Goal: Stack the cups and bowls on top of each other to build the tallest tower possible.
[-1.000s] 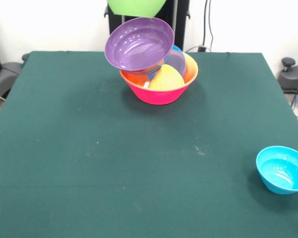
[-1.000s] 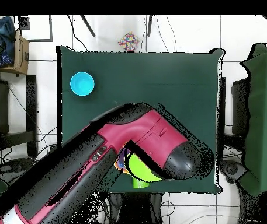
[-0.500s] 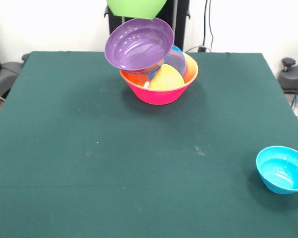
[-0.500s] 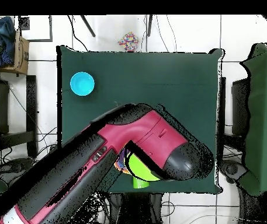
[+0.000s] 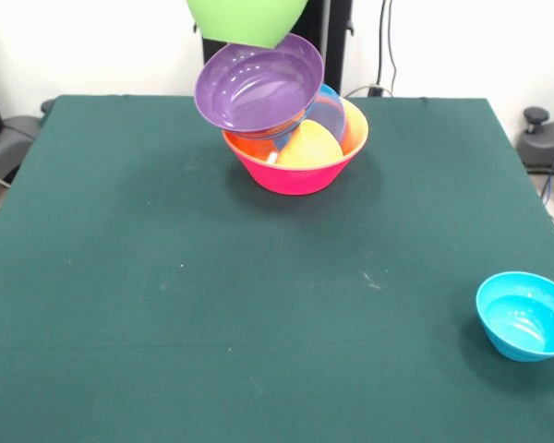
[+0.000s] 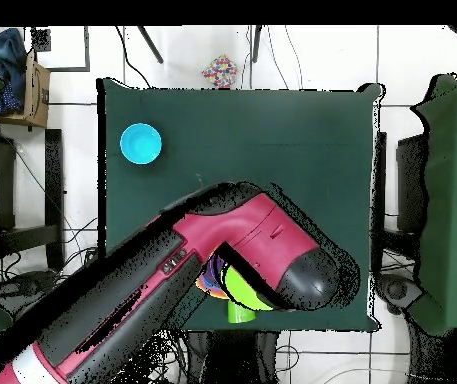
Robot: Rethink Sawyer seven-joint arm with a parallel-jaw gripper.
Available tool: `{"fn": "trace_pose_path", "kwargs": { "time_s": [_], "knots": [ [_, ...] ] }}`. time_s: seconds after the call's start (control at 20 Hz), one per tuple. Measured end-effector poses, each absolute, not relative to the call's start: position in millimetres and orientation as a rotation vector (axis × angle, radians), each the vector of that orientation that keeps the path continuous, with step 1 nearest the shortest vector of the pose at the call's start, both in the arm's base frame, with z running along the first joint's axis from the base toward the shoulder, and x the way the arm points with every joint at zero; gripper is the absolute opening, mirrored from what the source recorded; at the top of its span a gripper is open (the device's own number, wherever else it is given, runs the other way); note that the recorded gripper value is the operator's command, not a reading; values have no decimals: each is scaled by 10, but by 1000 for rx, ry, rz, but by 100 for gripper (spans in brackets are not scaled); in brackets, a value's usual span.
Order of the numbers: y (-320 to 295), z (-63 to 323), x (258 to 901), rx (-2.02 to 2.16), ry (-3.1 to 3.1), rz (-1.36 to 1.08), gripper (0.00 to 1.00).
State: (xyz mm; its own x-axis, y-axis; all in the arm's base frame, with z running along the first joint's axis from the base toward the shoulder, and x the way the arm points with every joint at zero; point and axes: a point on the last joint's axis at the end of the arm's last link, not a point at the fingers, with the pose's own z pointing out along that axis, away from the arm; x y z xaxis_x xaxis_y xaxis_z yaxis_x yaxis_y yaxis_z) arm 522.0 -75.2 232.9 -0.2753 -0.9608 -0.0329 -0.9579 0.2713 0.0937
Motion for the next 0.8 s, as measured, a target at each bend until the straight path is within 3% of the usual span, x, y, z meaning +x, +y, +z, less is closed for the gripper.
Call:
{"fn": "trace_pose_path", "kwargs": {
  "time_s": [0.8],
  "knots": [
    [-737, 2197, 5171, 1849, -2551, -51, 0]
  ]
}}
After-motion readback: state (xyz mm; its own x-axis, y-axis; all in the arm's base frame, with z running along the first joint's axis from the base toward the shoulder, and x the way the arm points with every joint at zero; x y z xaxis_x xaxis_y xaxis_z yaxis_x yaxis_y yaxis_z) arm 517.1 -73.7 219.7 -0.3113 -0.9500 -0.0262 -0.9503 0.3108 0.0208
